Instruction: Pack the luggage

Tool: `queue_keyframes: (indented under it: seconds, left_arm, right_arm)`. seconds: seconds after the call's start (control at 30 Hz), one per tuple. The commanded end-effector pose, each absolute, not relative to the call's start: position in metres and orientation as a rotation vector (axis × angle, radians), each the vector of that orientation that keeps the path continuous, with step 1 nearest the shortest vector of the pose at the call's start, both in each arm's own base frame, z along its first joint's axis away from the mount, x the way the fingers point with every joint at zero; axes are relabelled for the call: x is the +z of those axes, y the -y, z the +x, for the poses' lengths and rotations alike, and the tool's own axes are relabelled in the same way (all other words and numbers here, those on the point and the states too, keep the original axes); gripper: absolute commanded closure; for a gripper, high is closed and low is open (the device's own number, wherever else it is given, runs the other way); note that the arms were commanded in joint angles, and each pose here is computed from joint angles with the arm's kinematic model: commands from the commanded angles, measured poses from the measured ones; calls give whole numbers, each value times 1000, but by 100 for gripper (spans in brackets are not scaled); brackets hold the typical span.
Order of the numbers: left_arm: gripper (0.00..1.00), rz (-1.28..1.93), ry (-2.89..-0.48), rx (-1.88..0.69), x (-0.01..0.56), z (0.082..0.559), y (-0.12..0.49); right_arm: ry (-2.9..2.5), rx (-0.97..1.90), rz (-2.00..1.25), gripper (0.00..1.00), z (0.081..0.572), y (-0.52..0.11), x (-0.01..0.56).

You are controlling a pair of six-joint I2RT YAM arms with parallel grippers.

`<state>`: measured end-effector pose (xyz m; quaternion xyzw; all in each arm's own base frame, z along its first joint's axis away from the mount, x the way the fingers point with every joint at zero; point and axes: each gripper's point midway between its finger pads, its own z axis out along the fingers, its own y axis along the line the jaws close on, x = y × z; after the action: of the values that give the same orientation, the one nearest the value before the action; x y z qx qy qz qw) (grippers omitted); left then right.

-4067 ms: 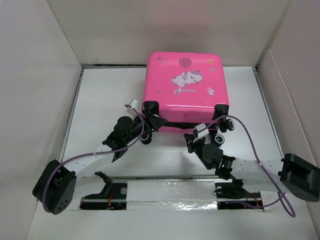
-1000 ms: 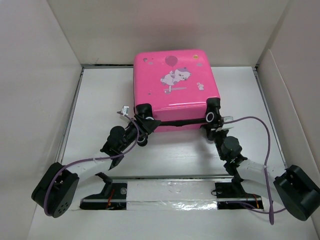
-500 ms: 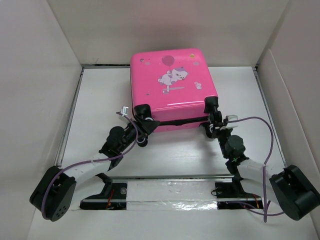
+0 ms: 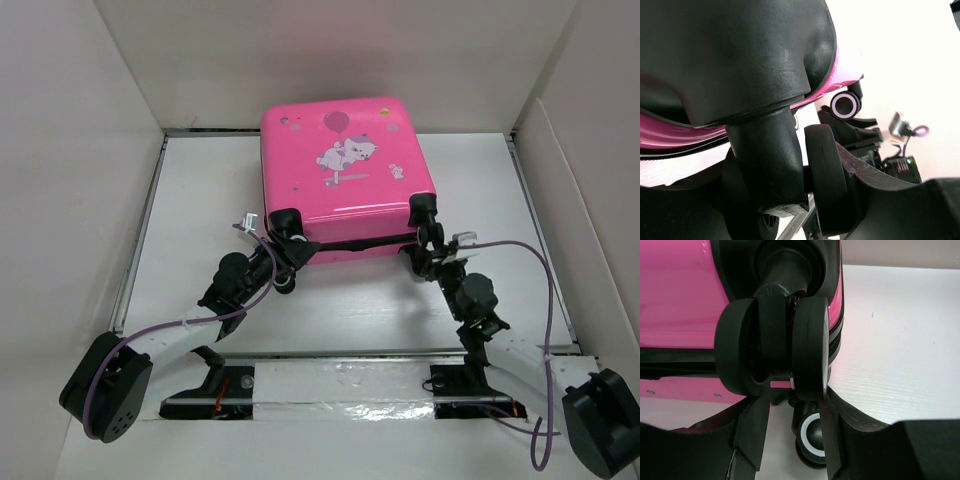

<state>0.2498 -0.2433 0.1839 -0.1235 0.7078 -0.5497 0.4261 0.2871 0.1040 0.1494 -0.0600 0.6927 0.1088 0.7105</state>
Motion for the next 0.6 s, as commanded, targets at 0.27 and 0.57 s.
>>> queue_keyframes:
  seconds: [0.27, 0.57]
  left_arm:
    - [100, -33, -1464, -1462, 269, 235, 253]
    - [100, -32, -1476, -1458, 265, 235, 253]
  right_arm:
    - [-1426, 223, -201, 48, 320, -119, 178]
    - [-1338, 169, -218, 54, 342, -116, 190]
